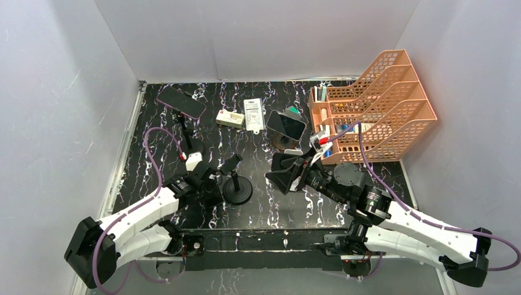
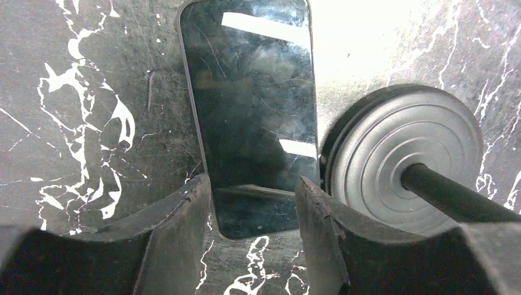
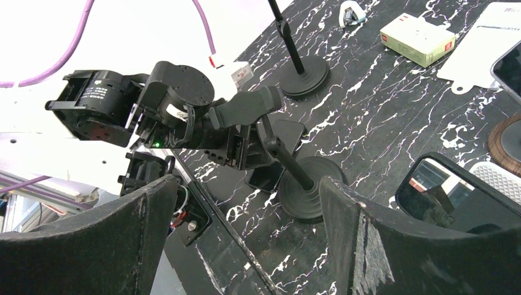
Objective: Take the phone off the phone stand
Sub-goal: Place the phone at the center of the board.
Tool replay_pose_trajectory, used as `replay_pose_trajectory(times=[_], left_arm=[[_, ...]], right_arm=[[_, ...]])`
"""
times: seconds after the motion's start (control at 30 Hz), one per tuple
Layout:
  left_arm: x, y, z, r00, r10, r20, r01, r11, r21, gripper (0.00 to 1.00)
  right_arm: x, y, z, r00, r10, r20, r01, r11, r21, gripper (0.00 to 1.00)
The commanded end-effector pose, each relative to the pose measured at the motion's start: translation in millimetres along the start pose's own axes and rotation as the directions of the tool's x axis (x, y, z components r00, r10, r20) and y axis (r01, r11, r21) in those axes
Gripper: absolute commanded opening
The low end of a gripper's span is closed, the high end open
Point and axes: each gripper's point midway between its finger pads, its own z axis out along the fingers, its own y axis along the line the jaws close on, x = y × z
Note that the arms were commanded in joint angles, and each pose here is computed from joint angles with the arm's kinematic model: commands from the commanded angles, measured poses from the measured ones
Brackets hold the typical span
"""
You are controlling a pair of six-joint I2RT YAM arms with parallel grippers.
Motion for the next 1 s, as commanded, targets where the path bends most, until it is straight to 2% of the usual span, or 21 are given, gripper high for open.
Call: replay_pose_trajectory(times=[0.0,0.2,0.37,0.4,0.47,0.53,0.63,0.73,0.83,0.97], left_arm=[[-9,13,-5,0.997,-0.041,0.058,0.043,0.998,-0.048,0.52],[-24,13,-19,0.991,-0.081,0.109,0.085,0.996,-0.036,0.57],[-42,0,-45,0.984,-0.111,0.138,0.105,0.993,0.050,0.60],[-46,-4,-52,0.984,-0.115,0.139,0.104,0.991,0.083,0.62],[-50,-15,-66,0.985,-0.115,0.125,0.096,0.984,0.151,0.73],[-54,-24,-81,0.988,-0.104,0.111,0.079,0.975,0.208,0.75],[-59,-21,-103,0.988,-0.091,0.125,0.058,0.968,0.244,0.77],[-66,-15,-124,0.983,-0.087,0.165,0.038,0.960,0.277,0.77],[-71,-11,-138,0.978,-0.047,0.203,-0.017,0.953,0.302,0.77],[-79,-6,-152,0.958,-0.016,0.288,-0.084,0.939,0.333,0.76]], right_arm=[[-5,4,-1,1.000,0.007,0.019,-0.007,1.000,-0.016,0.93],[-3,1,-1,1.000,0.005,0.017,-0.005,1.000,-0.006,0.93],[-5,1,-1,1.000,-0.021,0.017,0.021,1.000,-0.004,0.93],[-5,1,1,0.999,-0.034,0.011,0.034,0.999,-0.005,0.93],[-2,3,6,0.997,-0.078,-0.017,0.078,0.997,-0.008,0.91],[-2,-2,11,0.988,-0.134,-0.070,0.137,0.990,0.032,0.88],[-17,-18,19,0.965,-0.220,-0.142,0.242,0.956,0.166,0.85],[-27,-33,26,0.940,-0.287,-0.184,0.327,0.910,0.253,0.87],[-24,-29,35,0.927,-0.311,-0.211,0.356,0.906,0.227,0.87],[-1,-5,49,0.928,-0.294,-0.230,0.316,0.947,0.063,0.80]])
